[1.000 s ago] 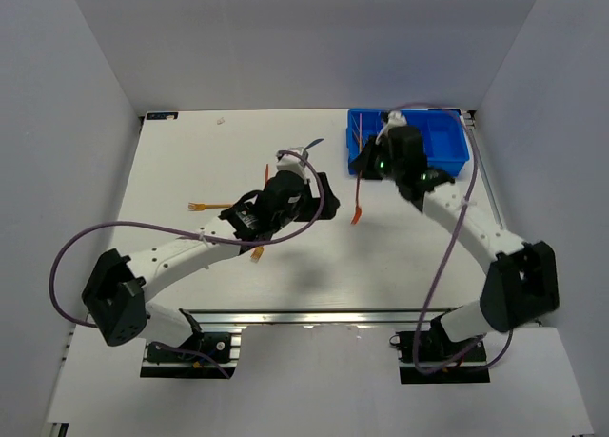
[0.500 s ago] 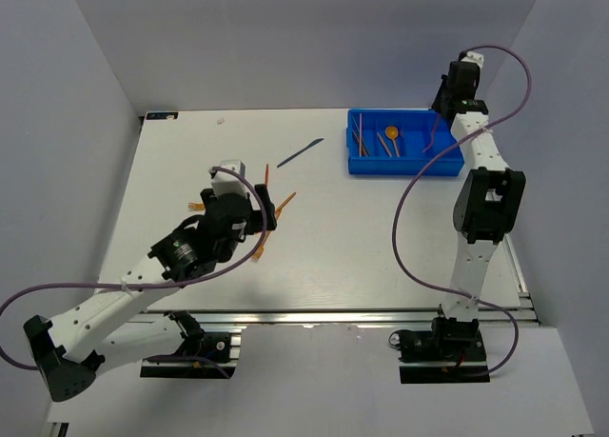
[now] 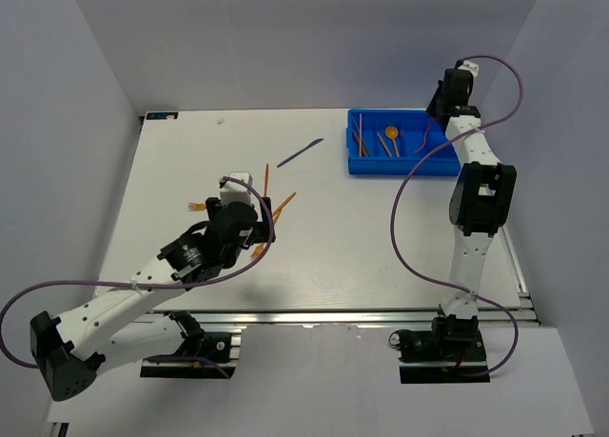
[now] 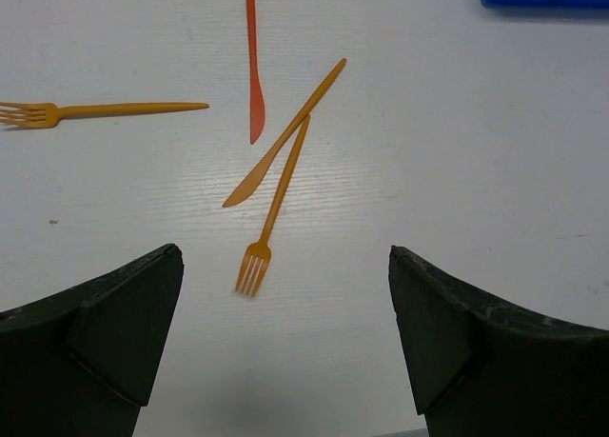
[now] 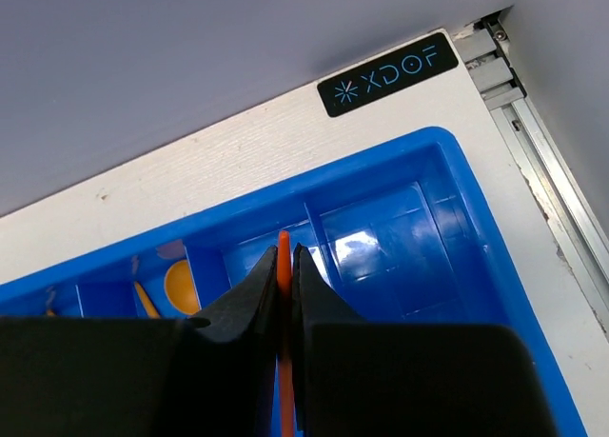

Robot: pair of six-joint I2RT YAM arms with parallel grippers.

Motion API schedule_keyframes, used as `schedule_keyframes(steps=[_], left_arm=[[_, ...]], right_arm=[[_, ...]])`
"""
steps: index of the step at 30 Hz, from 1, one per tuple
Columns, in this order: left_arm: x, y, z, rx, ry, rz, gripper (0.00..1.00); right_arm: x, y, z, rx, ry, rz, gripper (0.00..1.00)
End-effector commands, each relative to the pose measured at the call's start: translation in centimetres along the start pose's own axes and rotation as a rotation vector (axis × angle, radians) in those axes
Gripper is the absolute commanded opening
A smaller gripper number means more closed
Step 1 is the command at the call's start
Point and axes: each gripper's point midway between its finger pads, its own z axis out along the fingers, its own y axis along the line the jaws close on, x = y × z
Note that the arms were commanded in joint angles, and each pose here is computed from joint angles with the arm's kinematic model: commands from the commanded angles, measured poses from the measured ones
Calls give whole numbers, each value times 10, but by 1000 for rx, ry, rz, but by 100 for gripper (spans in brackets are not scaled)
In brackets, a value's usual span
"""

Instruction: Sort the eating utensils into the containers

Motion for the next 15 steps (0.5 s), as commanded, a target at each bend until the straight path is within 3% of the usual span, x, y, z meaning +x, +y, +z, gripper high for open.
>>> schedule_keyframes(steps=[1, 5, 7, 10, 13, 14, 15], left_arm=[[-2, -1, -1, 12, -11, -14, 98], [-2, -1, 2, 0, -9, -27, 98], [-2, -3, 1, 10, -5, -32, 98], [-1, -5, -2, 27, 2, -40, 98], [-1, -1, -6, 26, -2, -52, 98], [0, 0, -7, 26, -3, -53, 98], [0, 1, -7, 26, -4, -56, 98]], right_arm=[[-19, 6, 4, -29, -68, 54, 0], [7, 9, 4, -60, -26, 71, 0], [15, 14, 2, -80, -6, 65, 5], [18, 21, 1, -96, 7, 42, 22], [14, 24, 0, -96, 19, 28, 52], [7, 26, -3, -103, 8, 25, 70], [3, 27, -6, -108, 8, 24, 79]])
